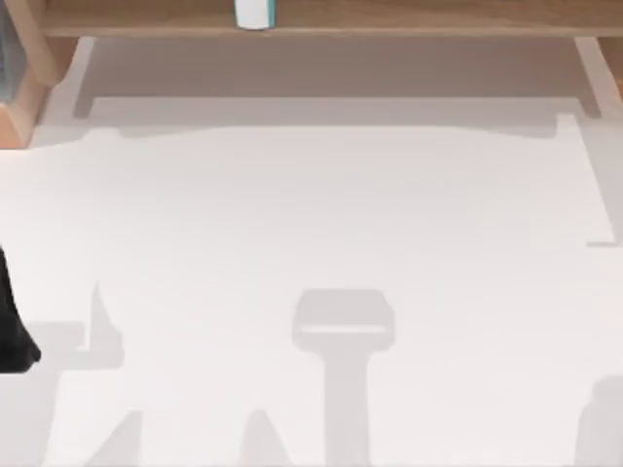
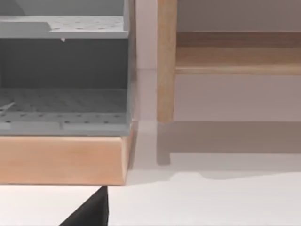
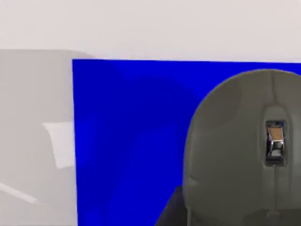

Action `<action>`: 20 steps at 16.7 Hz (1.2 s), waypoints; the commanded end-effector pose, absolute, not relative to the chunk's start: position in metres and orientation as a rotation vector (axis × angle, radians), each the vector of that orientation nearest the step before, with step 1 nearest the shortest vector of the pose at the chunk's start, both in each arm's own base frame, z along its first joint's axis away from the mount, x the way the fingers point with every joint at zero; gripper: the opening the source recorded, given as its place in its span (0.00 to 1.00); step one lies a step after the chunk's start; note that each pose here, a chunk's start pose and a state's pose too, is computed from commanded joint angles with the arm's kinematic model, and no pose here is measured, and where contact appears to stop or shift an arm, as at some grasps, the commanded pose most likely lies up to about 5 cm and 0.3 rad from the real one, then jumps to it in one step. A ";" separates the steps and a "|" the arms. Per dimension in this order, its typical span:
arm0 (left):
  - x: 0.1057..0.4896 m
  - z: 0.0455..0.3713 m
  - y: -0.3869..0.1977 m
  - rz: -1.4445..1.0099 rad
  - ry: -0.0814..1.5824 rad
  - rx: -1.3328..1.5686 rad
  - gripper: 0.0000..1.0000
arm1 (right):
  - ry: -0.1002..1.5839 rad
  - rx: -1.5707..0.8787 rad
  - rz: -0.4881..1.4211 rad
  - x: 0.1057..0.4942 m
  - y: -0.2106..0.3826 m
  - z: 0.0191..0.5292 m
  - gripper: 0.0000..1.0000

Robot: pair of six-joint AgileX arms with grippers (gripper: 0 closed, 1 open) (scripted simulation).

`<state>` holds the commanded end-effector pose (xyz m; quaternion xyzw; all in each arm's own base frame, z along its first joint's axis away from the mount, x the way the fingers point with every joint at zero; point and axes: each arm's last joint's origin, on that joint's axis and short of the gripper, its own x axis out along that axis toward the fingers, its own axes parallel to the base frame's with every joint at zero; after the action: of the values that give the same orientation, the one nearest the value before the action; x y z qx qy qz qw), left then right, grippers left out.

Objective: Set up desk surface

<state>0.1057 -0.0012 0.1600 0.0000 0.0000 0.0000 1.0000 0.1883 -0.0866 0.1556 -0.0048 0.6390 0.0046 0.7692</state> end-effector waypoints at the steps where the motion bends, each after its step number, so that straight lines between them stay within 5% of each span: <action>1: 0.106 0.160 -0.001 0.000 0.000 0.000 1.00 | 1.352 -0.018 0.010 0.192 -0.088 0.159 0.00; 10: 0.106 0.160 -0.001 0.000 0.000 0.000 1.00 | 1.114 -0.064 -0.007 0.217 -0.103 0.187 0.00; 20: 0.106 0.160 -0.001 0.000 0.000 0.000 1.00 | 1.295 -0.027 -0.022 0.197 -0.097 0.165 0.00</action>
<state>0.1057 -0.0012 0.1600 0.0000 0.0000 0.0000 1.0000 0.1971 -0.0968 0.1655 -0.0126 0.6033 -0.0104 0.7974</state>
